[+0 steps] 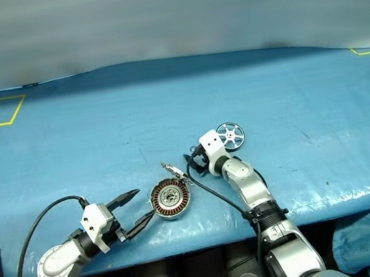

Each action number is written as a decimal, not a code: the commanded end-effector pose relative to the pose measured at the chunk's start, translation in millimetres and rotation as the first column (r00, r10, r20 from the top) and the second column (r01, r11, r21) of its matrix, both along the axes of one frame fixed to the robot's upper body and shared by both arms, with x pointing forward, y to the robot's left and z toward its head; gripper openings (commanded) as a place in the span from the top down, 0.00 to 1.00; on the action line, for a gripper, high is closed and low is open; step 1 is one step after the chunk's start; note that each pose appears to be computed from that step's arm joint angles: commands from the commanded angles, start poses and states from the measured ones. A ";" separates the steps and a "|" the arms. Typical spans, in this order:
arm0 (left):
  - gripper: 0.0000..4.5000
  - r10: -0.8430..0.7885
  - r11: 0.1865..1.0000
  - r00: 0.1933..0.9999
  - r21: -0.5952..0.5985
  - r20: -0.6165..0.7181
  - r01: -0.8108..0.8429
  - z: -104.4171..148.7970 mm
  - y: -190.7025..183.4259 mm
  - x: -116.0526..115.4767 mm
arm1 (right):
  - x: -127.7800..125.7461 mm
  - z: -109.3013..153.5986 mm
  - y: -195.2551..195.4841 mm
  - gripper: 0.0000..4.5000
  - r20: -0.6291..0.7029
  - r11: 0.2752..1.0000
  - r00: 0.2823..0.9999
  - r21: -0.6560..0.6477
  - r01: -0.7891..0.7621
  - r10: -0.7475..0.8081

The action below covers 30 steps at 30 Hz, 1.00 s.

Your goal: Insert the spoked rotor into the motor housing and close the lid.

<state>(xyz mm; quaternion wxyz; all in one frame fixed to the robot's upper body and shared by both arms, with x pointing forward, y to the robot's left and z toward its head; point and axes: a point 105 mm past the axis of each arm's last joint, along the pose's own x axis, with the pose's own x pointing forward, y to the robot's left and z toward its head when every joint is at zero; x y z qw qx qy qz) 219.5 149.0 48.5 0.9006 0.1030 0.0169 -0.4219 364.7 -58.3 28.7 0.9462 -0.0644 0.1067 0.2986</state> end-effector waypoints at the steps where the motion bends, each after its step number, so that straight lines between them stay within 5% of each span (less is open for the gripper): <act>1: 0.18 -0.007 1.000 0.999 0.003 0.034 0.007 3.2 -4.0 2.5 | -1.9 -13.6 -5.6 0.27 -0.029 0.999 0.999 -0.047 0.022 -0.023; 9: 0.18 -0.011 1.000 0.999 0.003 0.044 0.011 3.3 -5.2 4.1 | -4.9 -16.4 -7.4 0.85 -0.049 0.999 0.999 -0.036 0.012 -0.014; 19: 0.18 -0.061 0.998 0.997 -0.019 0.050 0.062 7.4 -13.3 1.6 | -27.7 23.9 -30.6 0.85 0.082 0.999 0.996 0.007 -0.041 0.040; 30: 0.18 -0.097 0.995 0.995 -0.024 0.038 0.098 13.9 -6.0 -1.5 | -85.1 39.3 -62.6 0.85 0.064 0.975 0.983 -0.154 -0.163 0.174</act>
